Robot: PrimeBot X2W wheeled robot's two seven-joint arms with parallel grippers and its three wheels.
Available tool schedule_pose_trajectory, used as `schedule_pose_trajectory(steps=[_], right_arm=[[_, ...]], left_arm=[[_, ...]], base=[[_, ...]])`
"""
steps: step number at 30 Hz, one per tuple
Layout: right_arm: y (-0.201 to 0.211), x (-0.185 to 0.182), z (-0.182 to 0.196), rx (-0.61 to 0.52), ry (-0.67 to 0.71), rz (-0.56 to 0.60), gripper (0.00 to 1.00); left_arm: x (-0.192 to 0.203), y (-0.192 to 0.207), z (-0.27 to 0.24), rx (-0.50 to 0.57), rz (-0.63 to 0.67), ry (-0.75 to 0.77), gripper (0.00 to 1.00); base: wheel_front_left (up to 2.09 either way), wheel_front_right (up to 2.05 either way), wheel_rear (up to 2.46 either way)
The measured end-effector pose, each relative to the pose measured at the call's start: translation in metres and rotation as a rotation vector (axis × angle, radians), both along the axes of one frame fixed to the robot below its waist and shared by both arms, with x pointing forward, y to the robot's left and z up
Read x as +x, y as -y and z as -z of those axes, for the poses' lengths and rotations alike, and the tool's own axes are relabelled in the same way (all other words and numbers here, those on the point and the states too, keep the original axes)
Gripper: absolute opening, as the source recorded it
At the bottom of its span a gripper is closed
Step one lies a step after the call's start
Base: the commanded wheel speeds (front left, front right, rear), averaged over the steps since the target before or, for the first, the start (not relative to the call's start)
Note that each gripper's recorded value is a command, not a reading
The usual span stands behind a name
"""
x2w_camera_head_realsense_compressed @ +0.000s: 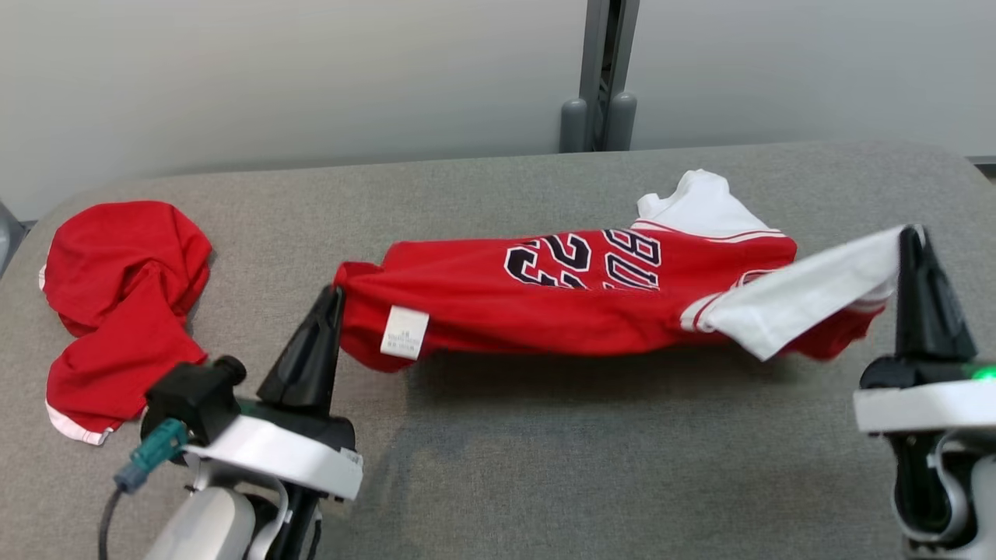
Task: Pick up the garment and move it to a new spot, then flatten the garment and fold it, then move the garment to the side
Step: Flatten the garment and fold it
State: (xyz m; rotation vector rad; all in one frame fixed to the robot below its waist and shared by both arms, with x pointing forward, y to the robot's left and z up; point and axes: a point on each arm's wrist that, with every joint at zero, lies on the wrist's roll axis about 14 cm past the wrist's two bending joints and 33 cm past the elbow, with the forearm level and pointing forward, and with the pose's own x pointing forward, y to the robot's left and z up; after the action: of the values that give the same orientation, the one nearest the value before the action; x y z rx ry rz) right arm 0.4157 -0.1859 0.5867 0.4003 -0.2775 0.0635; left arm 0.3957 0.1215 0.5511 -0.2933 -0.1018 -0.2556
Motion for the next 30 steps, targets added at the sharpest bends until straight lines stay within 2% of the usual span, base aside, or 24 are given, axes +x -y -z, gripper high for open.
schedule_pose_trajectory(steps=[8, 9, 14, 17, 21, 25, 30], right_arm=[[0.011, -0.001, -0.097, -0.106, 0.200, 0.039, 0.00], [0.013, -0.001, -0.118, -0.131, 0.244, 0.056, 0.00], [0.016, -0.010, -0.171, -0.157, 0.366, 0.082, 0.00], [0.014, -0.013, -0.188, -0.165, 0.410, 0.085, 0.00], [0.009, -0.018, -0.214, -0.165, 0.476, 0.073, 0.00], [-0.005, -0.014, -0.228, -0.183, 0.504, 0.041, 0.00], [-0.015, 0.010, -0.243, -0.201, 0.502, 0.019, 0.00]], left_arm=[[0.011, 0.000, -0.068, -0.051, 0.033, 0.139, 0.00], [0.013, 0.000, -0.085, -0.056, 0.039, 0.176, 0.00], [0.013, -0.009, -0.133, -0.160, -0.003, 0.292, 0.00], [0.013, -0.014, -0.153, -0.181, -0.020, 0.348, 0.00], [0.014, -0.012, -0.175, -0.275, -0.015, 0.377, 0.00], [0.024, -0.007, -0.185, -0.311, 0.013, 0.337, 0.00], [0.053, -0.003, -0.192, -0.292, 0.048, 0.259, 0.00]], base=[[0.00, 0.00, 0.00], [0.00, 0.00, 0.00], [0.00, 0.00, 0.00], [0.00, 0.00, 0.00], [0.00, 0.00, 0.00], [0.00, 0.00, 0.00], [0.00, 0.00, 0.00]])
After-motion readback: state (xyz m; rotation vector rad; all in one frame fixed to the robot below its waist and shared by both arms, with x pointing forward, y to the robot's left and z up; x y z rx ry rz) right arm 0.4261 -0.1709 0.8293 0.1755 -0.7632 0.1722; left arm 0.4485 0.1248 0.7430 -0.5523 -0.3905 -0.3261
